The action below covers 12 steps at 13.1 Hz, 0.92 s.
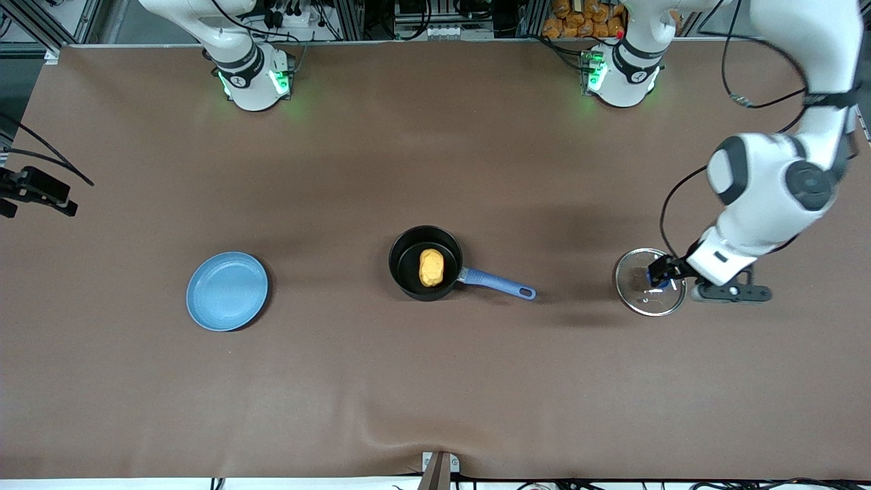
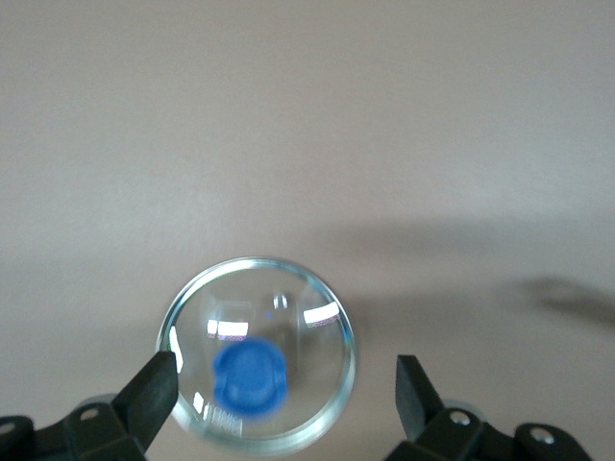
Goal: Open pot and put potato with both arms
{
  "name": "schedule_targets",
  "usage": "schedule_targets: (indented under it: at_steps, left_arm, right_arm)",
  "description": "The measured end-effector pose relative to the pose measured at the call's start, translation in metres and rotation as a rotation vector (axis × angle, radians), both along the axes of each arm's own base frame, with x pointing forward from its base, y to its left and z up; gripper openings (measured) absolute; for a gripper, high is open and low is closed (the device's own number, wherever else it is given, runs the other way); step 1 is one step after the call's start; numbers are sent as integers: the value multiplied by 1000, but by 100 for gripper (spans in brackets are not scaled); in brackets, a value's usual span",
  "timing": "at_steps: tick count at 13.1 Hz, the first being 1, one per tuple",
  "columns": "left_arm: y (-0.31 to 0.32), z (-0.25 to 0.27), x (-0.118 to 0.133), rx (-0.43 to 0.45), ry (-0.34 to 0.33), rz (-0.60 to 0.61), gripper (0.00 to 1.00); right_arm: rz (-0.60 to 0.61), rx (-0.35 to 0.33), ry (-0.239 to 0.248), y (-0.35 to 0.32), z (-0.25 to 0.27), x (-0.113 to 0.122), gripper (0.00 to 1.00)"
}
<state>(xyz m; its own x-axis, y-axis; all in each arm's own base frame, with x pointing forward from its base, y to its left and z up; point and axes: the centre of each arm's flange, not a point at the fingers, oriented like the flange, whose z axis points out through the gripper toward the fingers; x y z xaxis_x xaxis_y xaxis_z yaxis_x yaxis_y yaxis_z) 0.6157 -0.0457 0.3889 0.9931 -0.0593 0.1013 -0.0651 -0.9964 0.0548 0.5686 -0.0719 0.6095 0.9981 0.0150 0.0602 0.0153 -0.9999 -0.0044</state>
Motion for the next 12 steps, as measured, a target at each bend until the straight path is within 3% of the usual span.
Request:
schedule_targets:
  at_steps: [3, 6, 12]
  left_arm:
    - [4, 114, -2, -8, 43, -8, 100]
    - [11, 188, -16, -9, 67, -10, 100]
    - [27, 226, -36, -10, 116, 2, 100]
  right_arm:
    - [-2, 2, -2, 8, 1, -1, 100]
    - [-2, 2, -2, 10, 1, 0, 100]
    - [10, 2, -2, 17, 1, 0, 100]
